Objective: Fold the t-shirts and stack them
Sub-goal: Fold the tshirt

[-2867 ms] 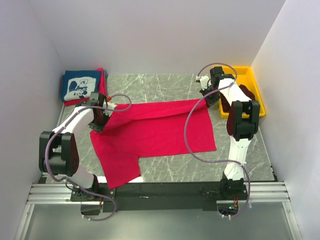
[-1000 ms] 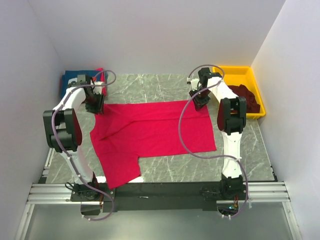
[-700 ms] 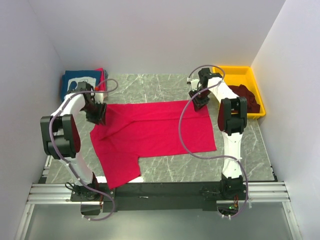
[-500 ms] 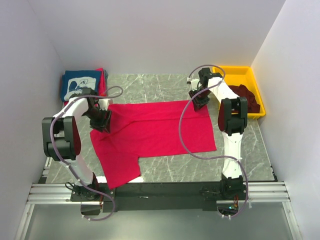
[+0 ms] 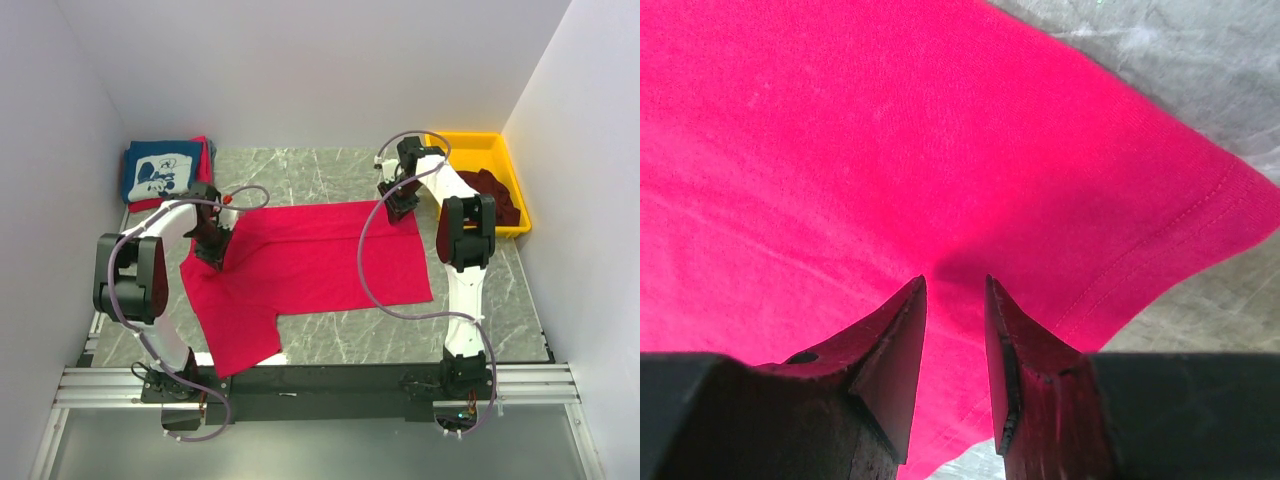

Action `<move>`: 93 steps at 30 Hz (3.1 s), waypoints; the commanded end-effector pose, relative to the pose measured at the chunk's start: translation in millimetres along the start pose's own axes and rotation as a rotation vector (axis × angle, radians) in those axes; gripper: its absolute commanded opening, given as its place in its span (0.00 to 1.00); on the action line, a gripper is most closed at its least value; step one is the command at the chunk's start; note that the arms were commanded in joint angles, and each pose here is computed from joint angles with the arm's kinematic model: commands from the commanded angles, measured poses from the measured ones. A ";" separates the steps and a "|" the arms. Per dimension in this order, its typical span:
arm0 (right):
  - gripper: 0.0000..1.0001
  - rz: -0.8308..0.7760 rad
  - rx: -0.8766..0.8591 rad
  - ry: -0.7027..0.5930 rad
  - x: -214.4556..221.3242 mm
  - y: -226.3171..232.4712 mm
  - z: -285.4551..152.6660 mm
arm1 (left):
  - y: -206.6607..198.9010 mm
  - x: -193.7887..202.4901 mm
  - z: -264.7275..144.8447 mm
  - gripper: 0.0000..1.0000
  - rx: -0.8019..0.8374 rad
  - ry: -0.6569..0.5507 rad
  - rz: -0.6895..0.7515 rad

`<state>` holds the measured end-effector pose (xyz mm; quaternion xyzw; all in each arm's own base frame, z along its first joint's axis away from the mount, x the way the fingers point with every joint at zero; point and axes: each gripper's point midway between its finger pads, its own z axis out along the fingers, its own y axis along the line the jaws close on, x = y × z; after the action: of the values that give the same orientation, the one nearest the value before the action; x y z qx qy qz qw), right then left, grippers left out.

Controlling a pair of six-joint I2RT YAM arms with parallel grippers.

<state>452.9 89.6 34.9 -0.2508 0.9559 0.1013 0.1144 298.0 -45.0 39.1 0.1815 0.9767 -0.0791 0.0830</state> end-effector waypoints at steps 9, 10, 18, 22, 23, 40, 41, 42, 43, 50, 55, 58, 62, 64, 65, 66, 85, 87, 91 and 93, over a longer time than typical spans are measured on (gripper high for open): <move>0.37 -0.022 0.021 -0.062 -13.1 5.5 -29.5 | -36.2 -8.5 -42.2 0.01 0.024 -0.019 0.072; 0.37 -0.020 0.021 -0.061 -12.8 4.8 -29.4 | -39.1 -7.1 -42.7 0.01 0.033 -0.013 0.074; 0.37 -0.019 0.015 -0.055 -10.0 6.9 -28.1 | -46.6 9.4 -34.3 0.01 0.066 0.049 0.059; 0.37 -0.021 0.017 -0.059 -11.2 6.7 -29.4 | -51.8 8.6 -35.3 0.26 0.107 0.043 0.075; 0.37 -0.020 0.017 -0.059 -11.1 6.1 -29.9 | -51.1 0.6 -41.8 0.35 0.108 0.009 0.080; 0.29 0.010 0.061 -0.099 -22.2 -3.1 -28.0 | -10.6 -94.6 -34.5 0.47 0.293 -0.162 -0.132; 0.29 0.007 0.060 -0.097 -21.6 -2.3 -27.5 | -11.0 -91.7 -29.1 0.49 0.299 -0.149 -0.140; 0.29 0.005 0.059 -0.101 -22.0 -1.8 -29.0 | -9.8 -90.9 -25.3 0.50 0.294 -0.148 -0.142; 0.29 0.004 0.060 -0.097 -21.0 -1.7 -29.4 | -10.7 -85.7 -19.5 0.54 0.296 -0.132 -0.147; 0.29 0.004 0.053 -0.091 -20.7 -0.1 -28.8 | -9.5 -74.2 4.3 0.57 0.266 -0.094 -0.154; 0.29 0.003 0.055 -0.088 -22.7 -2.3 -28.9 | -29.9 -67.4 12.3 0.40 0.304 -0.059 -0.106; 0.29 0.000 0.065 -0.080 -20.8 -4.6 -29.4 | -56.1 -67.9 -4.2 0.28 0.348 -0.076 -0.033; 0.29 0.000 0.076 -0.092 -21.1 -8.8 -33.3 | -90.6 -58.1 -23.7 0.19 0.415 -0.072 0.074; 0.29 0.003 0.078 -0.094 -21.9 -10.2 -35.5 | -94.2 -56.0 -30.5 0.22 0.418 -0.075 0.083; 0.29 0.007 0.077 -0.094 -22.0 -11.3 -36.2 | -88.3 -60.6 -36.3 0.27 0.388 -0.107 0.073; 0.29 0.010 0.074 -0.093 -21.6 -11.2 -36.4 | -68.7 -67.8 -35.2 0.34 0.315 -0.141 0.045; 0.33 0.062 0.060 -0.087 -9.7 -13.8 -47.7 | -0.9 -85.7 15.9 0.73 0.203 -0.081 -0.116; 0.33 0.064 0.062 -0.087 -9.4 -15.2 -49.2 | -13.3 -87.9 10.5 0.70 0.262 -0.092 -0.105; 0.33 0.061 0.066 -0.092 -11.2 -17.0 -49.8 | -49.0 -86.0 -13.5 0.61 0.321 -0.122 -0.002; 0.33 0.062 0.064 -0.086 -11.3 -17.3 -48.9 | -74.9 -75.0 -14.1 0.57 0.362 -0.089 0.052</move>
<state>455.7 68.7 45.4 -0.2153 0.9649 0.0883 0.1217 359.1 -96.9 40.7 0.1524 0.9616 -0.2145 0.0780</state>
